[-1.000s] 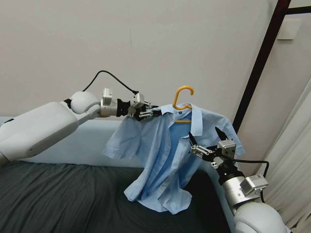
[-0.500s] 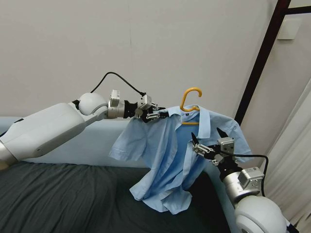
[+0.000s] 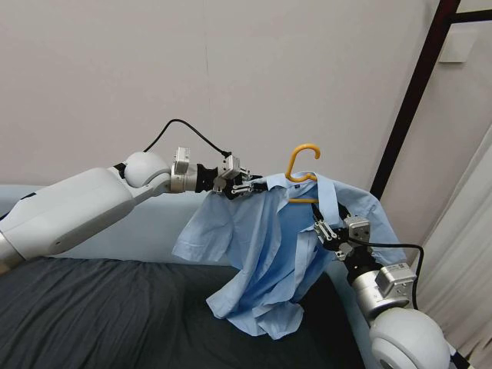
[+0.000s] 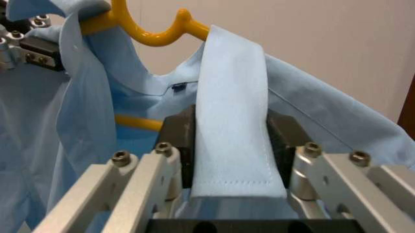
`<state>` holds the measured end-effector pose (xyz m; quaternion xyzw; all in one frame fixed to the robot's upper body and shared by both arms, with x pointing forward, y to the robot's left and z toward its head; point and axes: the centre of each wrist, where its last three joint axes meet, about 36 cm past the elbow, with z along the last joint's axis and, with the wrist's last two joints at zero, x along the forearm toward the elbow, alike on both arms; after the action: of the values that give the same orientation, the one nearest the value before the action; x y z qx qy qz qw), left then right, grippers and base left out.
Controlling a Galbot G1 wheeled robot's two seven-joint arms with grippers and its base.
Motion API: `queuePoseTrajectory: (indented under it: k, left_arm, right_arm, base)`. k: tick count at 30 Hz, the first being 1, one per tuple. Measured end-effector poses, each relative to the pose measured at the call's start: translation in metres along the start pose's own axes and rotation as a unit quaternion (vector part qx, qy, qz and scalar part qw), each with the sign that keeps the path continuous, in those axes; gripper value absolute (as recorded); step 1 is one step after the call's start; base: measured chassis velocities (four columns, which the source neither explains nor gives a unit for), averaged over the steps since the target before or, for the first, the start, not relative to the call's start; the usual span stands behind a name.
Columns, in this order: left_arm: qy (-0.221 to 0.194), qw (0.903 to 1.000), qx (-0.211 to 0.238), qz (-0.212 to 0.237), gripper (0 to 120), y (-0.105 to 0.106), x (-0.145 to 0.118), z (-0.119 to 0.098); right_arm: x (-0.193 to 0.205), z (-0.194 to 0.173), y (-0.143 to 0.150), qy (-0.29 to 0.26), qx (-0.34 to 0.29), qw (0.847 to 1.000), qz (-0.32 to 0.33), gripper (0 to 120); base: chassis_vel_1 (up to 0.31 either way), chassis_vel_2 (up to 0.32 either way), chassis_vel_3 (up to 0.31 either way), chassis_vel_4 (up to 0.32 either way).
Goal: Pick up the clothes from the sofa and hang them on the clothes hanger.
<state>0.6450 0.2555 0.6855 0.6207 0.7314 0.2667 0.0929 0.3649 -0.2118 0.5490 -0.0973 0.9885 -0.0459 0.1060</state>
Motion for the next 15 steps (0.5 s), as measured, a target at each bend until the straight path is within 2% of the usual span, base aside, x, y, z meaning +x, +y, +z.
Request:
queuePoseTrajectory:
  k: [2,3,6,7,8,15]
  left_arm:
    - [0.003,1.0000,-0.002,0.001,7,0.001,0.002,-0.001]
    - [0.003,1.0000,-0.002,0.001,7,0.001,0.002,-0.001]
    - [0.004,1.0000,-0.003,0.005,7,-0.001,0.000,-0.001]
    - [0.004,1.0000,-0.003,0.005,7,-0.001,0.000,-0.001]
    - [0.003,1.0000,-0.002,0.007,7,-0.002,-0.002,0.000]
    - [0.006,0.9999,0.000,0.015,7,-0.008,-0.006,0.005]
  right_arm:
    - [0.001,0.001,0.000,-0.003,0.003,1.000,-0.003,22]
    - [0.001,0.001,0.000,-0.003,0.003,1.000,-0.003,22]
    - [0.002,-0.001,0.001,-0.009,0.003,1.000,-0.010,7]
    - [0.002,-0.001,0.001,-0.009,0.003,1.000,-0.010,7]
    - [0.002,-0.003,0.001,-0.013,0.003,1.000,-0.014,2]
    - [0.000,-0.018,0.002,-0.038,0.001,0.999,-0.033,0]
  base:
    - [0.000,0.000,0.000,0.000]
    - [0.000,0.000,0.000,0.000]
    - [0.000,0.000,0.000,0.000]
    - [0.000,0.000,0.000,0.000]
    - [0.000,0.000,0.000,0.000]
    - [0.000,0.000,0.000,0.000]
